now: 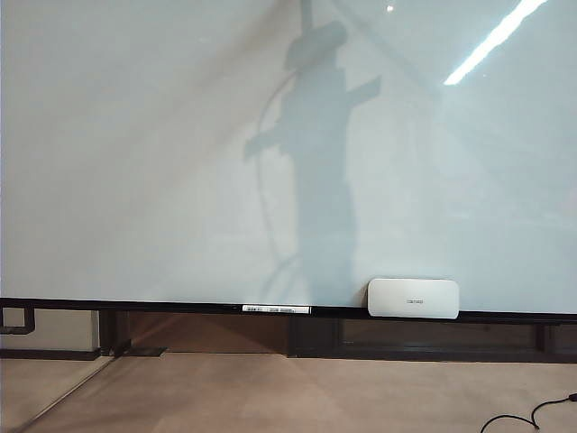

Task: Reach to the right to find the marker pen, pick it up, and write the number 19 on the whiteboard.

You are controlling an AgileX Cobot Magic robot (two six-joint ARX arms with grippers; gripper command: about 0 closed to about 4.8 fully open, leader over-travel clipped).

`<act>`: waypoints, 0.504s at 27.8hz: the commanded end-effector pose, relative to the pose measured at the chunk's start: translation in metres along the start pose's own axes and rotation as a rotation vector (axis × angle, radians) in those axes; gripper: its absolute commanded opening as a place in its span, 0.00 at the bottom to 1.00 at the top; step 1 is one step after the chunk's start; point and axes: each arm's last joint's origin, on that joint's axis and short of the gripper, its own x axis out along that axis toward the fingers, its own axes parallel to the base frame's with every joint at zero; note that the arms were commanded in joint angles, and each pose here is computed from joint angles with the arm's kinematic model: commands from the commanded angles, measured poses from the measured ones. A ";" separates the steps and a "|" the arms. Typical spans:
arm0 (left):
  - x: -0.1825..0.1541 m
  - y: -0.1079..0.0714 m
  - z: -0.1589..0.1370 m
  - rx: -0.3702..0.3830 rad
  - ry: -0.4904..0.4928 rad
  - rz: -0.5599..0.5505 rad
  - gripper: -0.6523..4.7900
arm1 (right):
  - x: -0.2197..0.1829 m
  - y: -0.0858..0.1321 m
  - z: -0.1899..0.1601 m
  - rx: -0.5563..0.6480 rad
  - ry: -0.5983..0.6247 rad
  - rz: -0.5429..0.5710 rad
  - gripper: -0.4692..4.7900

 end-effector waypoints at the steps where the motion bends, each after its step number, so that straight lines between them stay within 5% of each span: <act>1: 0.000 0.000 0.002 0.013 -0.012 -0.001 0.11 | -0.003 0.001 0.008 -0.001 -0.058 0.006 0.09; 14: 0.000 0.000 0.002 0.013 -0.011 -0.001 0.11 | 0.008 0.002 -0.002 -0.005 -0.038 0.015 0.09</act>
